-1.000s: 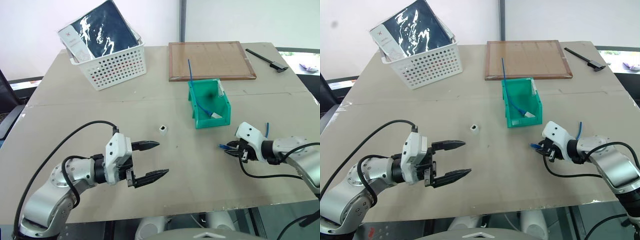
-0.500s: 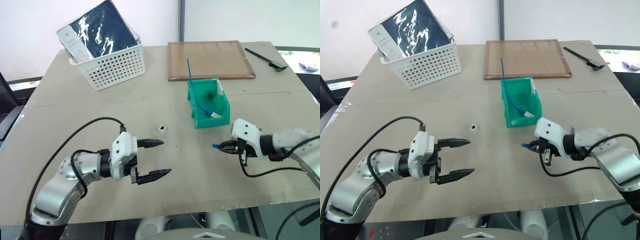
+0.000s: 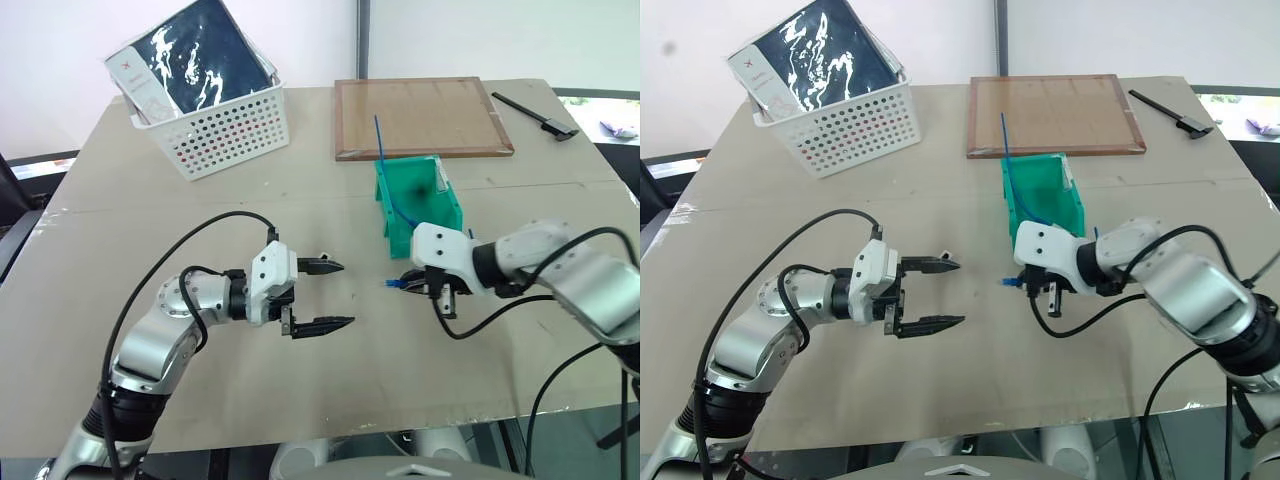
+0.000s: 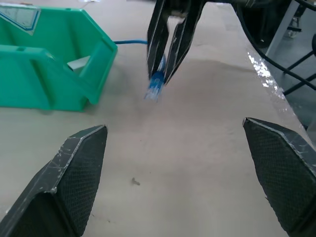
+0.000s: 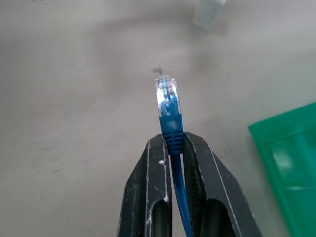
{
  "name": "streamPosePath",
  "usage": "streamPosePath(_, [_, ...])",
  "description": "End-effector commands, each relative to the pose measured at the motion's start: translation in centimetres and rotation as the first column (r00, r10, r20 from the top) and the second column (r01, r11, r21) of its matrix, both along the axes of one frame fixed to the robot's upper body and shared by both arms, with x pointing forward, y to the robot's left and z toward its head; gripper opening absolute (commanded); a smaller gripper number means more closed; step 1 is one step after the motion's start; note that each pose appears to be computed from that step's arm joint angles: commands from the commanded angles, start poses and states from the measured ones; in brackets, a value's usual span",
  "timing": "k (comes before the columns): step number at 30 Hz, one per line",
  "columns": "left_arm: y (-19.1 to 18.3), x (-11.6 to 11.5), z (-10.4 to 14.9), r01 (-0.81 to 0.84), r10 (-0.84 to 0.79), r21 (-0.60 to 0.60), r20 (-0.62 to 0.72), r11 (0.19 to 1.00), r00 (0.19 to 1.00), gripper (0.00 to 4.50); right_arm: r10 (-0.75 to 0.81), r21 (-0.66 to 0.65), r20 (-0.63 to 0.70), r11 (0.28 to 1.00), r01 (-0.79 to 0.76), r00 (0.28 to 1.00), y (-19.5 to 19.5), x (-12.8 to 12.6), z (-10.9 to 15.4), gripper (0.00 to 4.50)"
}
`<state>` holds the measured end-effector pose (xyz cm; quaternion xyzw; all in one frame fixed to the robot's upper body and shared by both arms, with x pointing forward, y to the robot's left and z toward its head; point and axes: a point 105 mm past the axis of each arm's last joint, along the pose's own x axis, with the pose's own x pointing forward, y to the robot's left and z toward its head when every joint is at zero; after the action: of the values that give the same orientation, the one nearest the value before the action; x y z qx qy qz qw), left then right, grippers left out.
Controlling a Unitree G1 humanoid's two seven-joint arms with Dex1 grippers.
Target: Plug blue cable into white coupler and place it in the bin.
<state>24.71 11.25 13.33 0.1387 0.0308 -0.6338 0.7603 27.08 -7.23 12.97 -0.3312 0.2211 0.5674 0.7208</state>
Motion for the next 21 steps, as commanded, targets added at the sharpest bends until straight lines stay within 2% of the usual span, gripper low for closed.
streamPosePath(1, [0.0,-0.5,-0.1,0.025,-0.025,0.004,0.022,1.000,0.999,4.50,-0.003,-0.006,0.017,1.000,0.003,1.000,0.7,0.4,-1.6,0.04])
streamPosePath(5, [0.3,-0.6,-0.3,0.024,-0.024,0.011,0.018,1.000,1.000,4.50,0.035,0.037,0.038,0.999,-0.036,0.999,1.7,0.9,-2.3,0.04])
streamPosePath(6, [0.4,-0.5,-0.4,0.022,-0.023,0.016,0.018,1.000,1.000,4.50,0.050,0.056,0.044,0.997,-0.053,0.998,1.8,0.8,-2.1,0.74])
streamPosePath(7, [0.5,-0.5,-0.5,0.021,-0.022,0.019,0.018,1.000,1.000,4.50,0.057,0.077,0.047,0.995,-0.061,0.997,1.7,0.7,-1.8,1.00])
streamPosePath(9, [0.6,-0.5,-0.6,0.020,-0.021,0.025,0.018,0.999,1.000,4.50,0.049,0.138,0.079,0.989,-0.059,0.996,1.6,0.7,-0.6,1.88])
streamPosePath(11, [0.5,-0.4,-0.8,0.023,-0.023,0.030,0.013,0.999,1.000,4.50,0.038,0.201,0.121,0.978,-0.062,0.992,1.0,0.2,0.9,3.00])
streamPosePath(12, [0.5,-0.4,-1.0,0.024,-0.025,0.039,0.011,0.999,1.000,4.50,0.029,0.235,0.147,0.970,-0.063,0.989,0.6,-0.2,1.6,3.25])
streamPosePath(14, [0.2,-0.2,-1.4,0.028,-0.028,0.050,0.009,0.998,1.000,4.50,0.003,0.289,0.178,0.956,-0.055,0.984,-0.6,-1.4,2.4,4.22])
streamPosePath(18, [-0.3,0.5,-2.2,0.030,-0.030,0.078,0.003,0.996,1.000,4.50,-0.052,0.287,0.260,0.957,-0.026,0.964,-3.8,-3.9,1.8,4.22])
streamPosePath(21, [-0.9,1.4,-2.9,0.021,-0.021,0.112,0.002,0.993,1.000,4.50,-0.188,0.351,0.234,0.931,0.098,0.954,-6.3,-5.3,1.4,4.22])
